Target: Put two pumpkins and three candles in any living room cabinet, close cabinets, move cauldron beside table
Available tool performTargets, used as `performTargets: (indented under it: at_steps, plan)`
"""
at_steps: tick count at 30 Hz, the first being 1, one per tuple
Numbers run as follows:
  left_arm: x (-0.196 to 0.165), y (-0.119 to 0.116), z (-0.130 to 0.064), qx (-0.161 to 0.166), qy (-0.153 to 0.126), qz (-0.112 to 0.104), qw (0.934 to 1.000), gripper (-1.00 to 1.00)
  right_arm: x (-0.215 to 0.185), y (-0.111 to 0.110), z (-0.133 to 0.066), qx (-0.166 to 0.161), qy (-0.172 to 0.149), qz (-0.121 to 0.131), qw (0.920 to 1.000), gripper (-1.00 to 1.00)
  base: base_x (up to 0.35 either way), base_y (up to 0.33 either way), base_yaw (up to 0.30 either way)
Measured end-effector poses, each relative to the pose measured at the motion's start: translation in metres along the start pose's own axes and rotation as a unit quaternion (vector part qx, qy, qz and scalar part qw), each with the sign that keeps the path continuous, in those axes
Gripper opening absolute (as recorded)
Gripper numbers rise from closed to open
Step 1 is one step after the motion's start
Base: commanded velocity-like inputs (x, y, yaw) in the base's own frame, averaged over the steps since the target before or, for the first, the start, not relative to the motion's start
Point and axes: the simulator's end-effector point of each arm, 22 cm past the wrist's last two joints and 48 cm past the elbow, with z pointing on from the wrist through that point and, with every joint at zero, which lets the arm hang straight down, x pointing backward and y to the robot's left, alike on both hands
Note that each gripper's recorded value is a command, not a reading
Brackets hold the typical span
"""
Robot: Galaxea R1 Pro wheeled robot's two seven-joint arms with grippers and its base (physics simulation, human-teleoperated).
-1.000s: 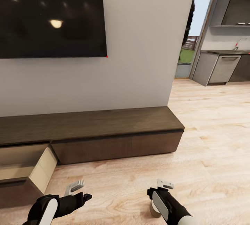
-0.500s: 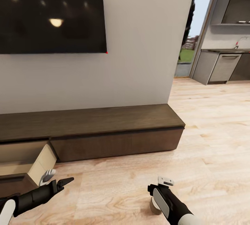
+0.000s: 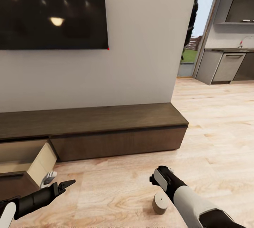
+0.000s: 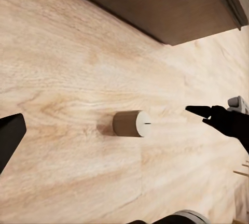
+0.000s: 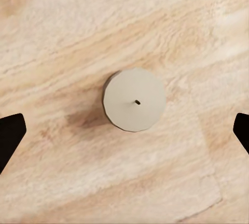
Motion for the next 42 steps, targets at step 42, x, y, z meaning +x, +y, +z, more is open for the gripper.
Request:
performTargets:
  at_steps: [42]
  plan:
    - [0.043,0.063,0.034,-0.033,0.041,-0.036,0.9980,1.00,0.057,-0.009,0.080,0.023,0.035,-0.006,0.9991,1.00,0.000,0.000,0.000]
